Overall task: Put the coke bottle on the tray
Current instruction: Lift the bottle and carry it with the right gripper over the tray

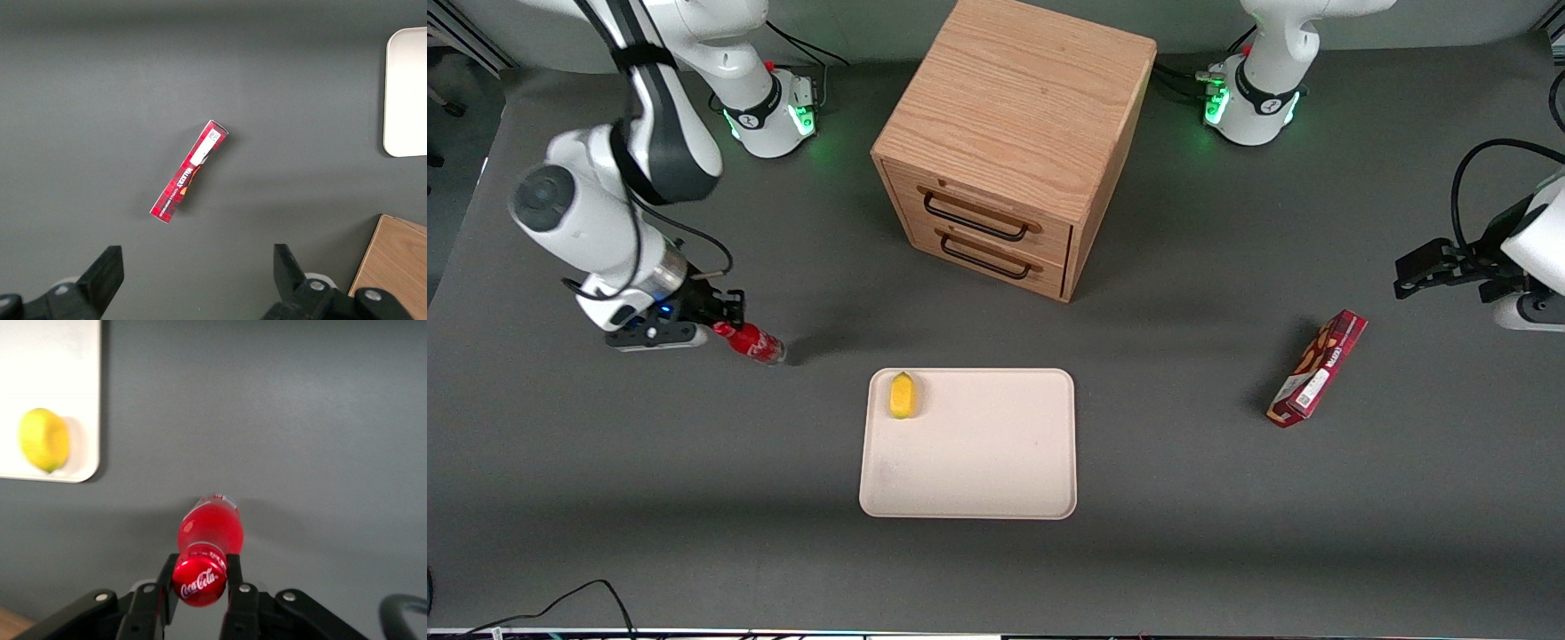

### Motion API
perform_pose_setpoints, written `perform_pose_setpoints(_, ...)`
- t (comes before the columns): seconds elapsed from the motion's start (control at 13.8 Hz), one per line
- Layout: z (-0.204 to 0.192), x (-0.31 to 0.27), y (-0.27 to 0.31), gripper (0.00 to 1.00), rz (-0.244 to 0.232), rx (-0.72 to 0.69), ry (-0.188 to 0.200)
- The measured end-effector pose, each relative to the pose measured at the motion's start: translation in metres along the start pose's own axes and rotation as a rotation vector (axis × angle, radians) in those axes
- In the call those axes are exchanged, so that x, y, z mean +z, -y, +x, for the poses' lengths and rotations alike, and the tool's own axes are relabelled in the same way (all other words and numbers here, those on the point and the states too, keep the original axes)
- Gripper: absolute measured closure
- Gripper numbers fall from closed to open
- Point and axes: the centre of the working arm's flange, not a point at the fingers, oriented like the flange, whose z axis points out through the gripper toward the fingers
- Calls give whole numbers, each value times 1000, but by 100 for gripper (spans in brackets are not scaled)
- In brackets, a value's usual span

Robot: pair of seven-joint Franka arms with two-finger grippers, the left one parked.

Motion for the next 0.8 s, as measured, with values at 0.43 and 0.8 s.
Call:
perform_pose_setpoints(0.43,45,-174,7,68,-10,-12,66)
perform_pose_setpoints(0.8,123,-121,25,68,-35,77,120)
